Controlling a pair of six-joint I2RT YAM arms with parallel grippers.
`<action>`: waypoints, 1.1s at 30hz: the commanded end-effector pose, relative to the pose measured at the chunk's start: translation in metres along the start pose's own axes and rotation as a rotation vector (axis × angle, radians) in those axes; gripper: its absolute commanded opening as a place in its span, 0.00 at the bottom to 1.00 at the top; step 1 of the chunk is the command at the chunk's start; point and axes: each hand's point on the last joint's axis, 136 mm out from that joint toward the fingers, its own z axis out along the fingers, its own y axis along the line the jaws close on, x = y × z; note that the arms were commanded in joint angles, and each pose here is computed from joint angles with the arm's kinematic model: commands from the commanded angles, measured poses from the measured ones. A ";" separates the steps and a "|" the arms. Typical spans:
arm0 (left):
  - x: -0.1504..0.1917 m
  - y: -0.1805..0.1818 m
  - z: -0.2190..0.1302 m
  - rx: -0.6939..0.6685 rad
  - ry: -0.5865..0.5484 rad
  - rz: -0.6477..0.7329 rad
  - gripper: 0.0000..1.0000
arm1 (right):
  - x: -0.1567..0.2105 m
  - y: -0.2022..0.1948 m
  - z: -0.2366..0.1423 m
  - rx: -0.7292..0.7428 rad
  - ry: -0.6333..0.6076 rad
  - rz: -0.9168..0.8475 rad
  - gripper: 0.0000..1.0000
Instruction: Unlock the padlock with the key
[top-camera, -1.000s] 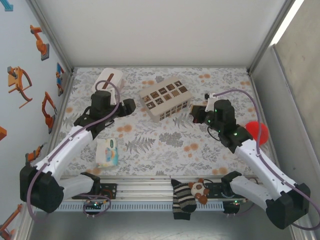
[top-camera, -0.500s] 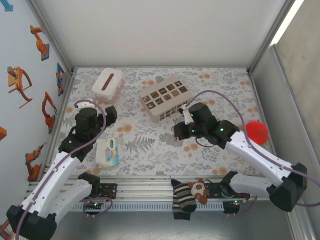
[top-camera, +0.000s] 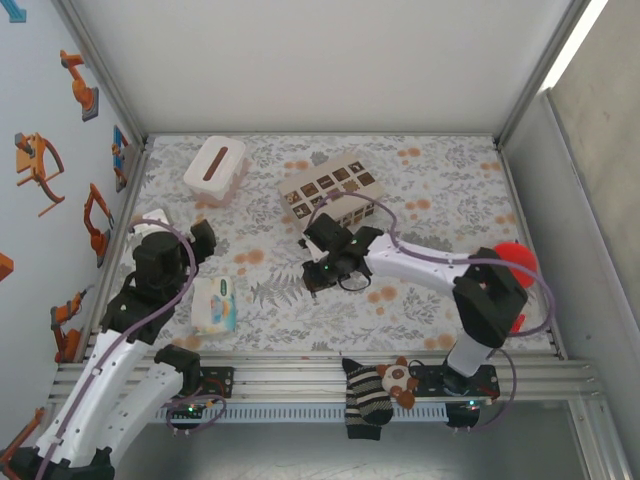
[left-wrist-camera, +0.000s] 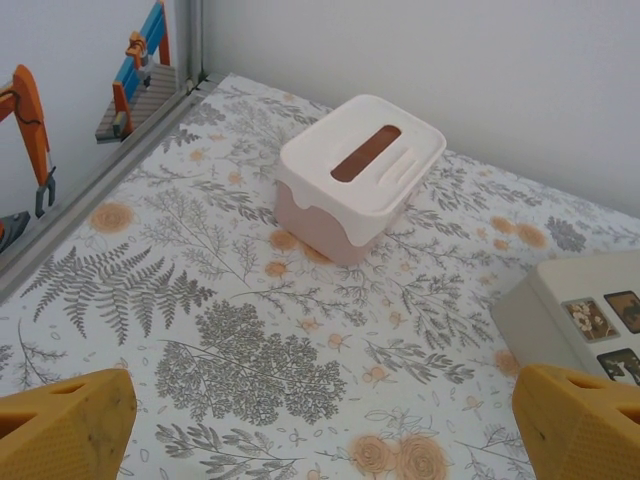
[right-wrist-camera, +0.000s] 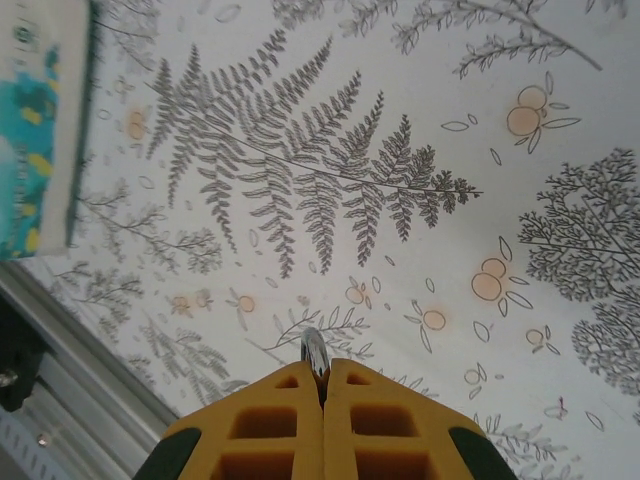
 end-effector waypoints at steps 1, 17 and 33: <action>0.009 0.015 -0.003 -0.052 0.012 0.047 0.96 | -0.008 0.010 0.016 -0.036 0.023 0.015 0.00; 0.008 0.019 -0.005 -0.071 0.021 0.043 0.96 | -0.020 0.002 -0.003 0.028 -0.081 -0.025 0.29; 0.010 0.024 0.016 -0.141 0.013 0.015 0.96 | -0.059 -0.103 -0.201 0.462 -0.635 -0.060 0.49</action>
